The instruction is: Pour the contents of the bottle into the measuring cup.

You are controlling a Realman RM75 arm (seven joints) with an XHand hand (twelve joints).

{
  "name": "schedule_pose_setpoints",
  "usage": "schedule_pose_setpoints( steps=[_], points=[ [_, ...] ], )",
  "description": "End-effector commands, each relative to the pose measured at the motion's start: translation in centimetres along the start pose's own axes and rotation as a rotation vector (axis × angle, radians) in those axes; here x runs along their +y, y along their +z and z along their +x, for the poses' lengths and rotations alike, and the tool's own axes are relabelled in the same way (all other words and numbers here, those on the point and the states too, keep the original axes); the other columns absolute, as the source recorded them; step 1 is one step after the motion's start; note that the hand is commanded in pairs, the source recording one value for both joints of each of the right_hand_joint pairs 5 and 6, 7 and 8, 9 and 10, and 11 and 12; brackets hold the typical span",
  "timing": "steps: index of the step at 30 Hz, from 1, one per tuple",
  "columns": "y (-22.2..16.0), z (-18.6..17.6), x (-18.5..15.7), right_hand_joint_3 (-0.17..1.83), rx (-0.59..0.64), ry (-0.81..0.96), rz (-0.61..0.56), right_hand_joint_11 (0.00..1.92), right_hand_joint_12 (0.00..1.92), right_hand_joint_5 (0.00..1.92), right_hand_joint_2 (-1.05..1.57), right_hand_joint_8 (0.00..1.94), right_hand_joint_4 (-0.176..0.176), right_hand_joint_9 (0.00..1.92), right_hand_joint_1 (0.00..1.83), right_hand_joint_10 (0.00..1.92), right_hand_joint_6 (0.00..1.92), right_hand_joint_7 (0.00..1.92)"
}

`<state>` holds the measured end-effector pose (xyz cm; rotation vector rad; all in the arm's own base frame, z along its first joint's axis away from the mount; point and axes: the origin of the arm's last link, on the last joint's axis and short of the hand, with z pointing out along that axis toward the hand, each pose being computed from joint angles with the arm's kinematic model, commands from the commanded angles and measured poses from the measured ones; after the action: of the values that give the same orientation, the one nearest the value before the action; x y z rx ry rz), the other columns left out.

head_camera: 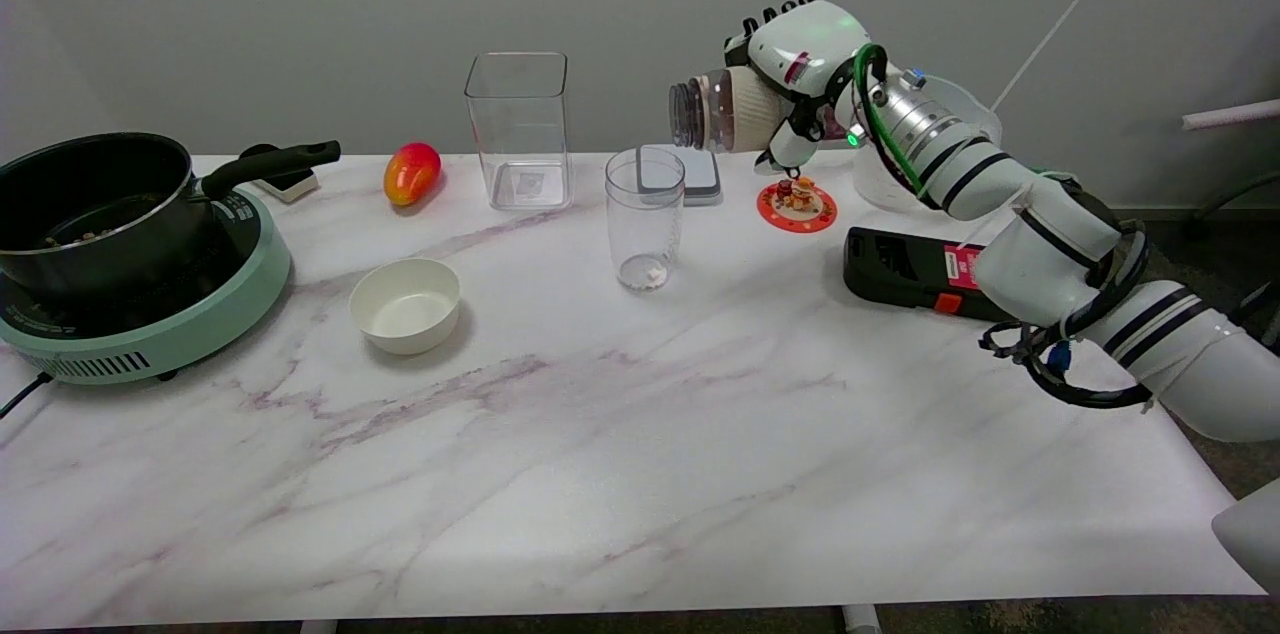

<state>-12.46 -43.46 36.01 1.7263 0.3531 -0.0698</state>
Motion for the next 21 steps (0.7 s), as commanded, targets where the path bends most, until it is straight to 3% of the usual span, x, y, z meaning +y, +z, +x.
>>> schedule_pose_setpoints(
  steps=[1, 21],
  points=[
    [1.0, 2.5, -2.1, 0.94, 0.080, -0.116, 0.059, 1.18, 1.18, 1.57, 0.73, 1.58, 0.000, 1.42, 1.49, 1.42, 1.57, 1.58],
    [0.6, 1.4, -4.0, 0.94, 0.065, -0.192, 0.117, 1.17, 1.17, 1.57, 0.73, 1.58, 0.000, 1.41, 1.47, 1.41, 1.57, 1.58]
  ],
)
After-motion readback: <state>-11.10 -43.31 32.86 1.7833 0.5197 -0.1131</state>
